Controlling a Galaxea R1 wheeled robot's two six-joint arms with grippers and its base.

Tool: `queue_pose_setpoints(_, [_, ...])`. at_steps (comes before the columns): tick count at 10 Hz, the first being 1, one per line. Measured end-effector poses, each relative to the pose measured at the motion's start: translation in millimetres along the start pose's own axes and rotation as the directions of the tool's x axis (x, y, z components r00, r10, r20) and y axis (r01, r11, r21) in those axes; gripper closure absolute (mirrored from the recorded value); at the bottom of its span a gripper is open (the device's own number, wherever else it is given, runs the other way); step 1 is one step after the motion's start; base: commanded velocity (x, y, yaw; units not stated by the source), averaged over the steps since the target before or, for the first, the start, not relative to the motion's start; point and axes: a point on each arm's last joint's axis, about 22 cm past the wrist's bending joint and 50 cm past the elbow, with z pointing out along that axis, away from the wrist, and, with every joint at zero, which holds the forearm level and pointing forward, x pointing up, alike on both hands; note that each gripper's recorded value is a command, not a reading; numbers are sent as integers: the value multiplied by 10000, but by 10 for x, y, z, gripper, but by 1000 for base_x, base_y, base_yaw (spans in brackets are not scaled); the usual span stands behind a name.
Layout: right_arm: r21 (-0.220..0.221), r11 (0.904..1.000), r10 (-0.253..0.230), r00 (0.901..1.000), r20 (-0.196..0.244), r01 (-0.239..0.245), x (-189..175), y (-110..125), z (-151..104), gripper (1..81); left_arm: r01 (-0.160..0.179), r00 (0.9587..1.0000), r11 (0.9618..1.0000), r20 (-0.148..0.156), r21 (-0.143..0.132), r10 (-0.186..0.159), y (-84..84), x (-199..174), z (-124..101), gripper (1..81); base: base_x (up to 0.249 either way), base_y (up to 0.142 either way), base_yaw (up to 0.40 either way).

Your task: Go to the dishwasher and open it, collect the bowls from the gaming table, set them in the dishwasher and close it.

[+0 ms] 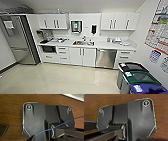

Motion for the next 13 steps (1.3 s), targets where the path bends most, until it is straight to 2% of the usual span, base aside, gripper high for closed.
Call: queue_pose_setpoints(13, [-3, 10000, 9, 10000, 16, -9, -17, 1, 0, 10, 21, 10000, 10000, 23, -2, -21, 1, -38, -1, 10, 115, 0, 0])
